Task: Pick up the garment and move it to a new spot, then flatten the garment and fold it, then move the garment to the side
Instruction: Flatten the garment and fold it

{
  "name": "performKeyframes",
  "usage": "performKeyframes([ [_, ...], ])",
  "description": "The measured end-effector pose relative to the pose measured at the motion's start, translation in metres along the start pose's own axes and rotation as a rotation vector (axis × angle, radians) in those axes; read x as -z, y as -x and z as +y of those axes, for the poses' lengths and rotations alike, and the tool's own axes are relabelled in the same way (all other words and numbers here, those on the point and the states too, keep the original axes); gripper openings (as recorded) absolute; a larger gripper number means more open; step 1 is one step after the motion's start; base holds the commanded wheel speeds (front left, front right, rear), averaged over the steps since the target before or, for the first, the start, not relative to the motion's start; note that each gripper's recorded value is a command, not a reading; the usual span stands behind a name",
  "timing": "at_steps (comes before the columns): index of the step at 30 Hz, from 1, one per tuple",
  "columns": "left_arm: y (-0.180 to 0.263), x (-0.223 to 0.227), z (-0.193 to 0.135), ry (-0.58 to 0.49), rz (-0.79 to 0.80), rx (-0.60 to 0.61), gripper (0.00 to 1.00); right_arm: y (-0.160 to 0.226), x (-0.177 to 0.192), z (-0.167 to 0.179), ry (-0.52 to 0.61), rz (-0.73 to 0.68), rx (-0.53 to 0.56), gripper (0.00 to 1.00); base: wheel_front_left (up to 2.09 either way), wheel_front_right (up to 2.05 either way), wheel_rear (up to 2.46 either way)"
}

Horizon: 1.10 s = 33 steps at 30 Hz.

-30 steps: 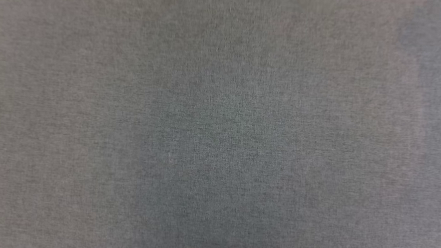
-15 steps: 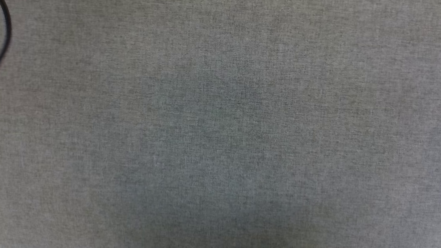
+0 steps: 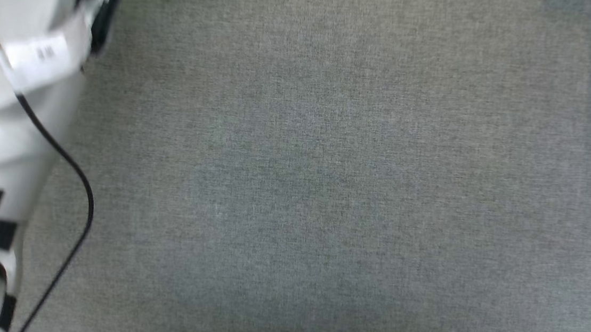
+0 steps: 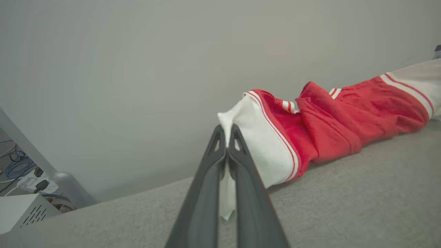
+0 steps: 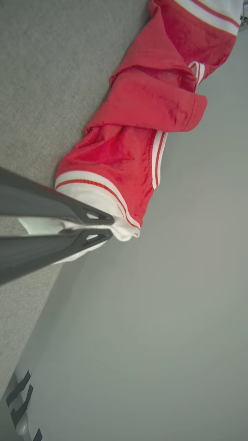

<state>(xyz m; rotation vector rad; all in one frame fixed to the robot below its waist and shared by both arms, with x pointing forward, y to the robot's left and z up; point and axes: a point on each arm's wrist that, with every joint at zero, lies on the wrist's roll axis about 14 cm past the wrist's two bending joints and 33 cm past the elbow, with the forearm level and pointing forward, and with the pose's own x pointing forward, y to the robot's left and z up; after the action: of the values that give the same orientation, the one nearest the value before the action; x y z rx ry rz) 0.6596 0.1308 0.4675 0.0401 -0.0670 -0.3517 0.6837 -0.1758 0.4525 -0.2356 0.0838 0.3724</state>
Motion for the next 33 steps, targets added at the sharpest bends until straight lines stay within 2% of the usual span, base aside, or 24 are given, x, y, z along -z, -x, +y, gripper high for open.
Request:
performKeyframes([
  [7, 0.055, 0.013, -0.011, 0.022, 0.067, -0.002, 0.00, 0.054, 0.016, 0.020, -0.076, 0.039, -0.037, 0.00, 0.00, 0.00, 0.00],
  [17, 0.115, 0.009, -0.026, 0.035, 0.116, -0.002, 0.00, 0.125, 0.029, 0.034, -0.144, 0.100, -0.025, 0.00, 0.00, 0.00, 0.00],
  [26, 0.172, 0.016, -0.035, 0.046, 0.185, -0.021, 0.00, 0.184, 0.032, 0.037, -0.201, 0.117, 0.033, 0.00, 0.00, 0.00, 0.00],
  [33, 0.220, 0.013, -0.037, 0.089, 0.201, -0.087, 0.00, 0.235, 0.035, 0.038, -0.224, 0.115, 0.094, 0.00, 0.00, 0.00, 0.00],
])
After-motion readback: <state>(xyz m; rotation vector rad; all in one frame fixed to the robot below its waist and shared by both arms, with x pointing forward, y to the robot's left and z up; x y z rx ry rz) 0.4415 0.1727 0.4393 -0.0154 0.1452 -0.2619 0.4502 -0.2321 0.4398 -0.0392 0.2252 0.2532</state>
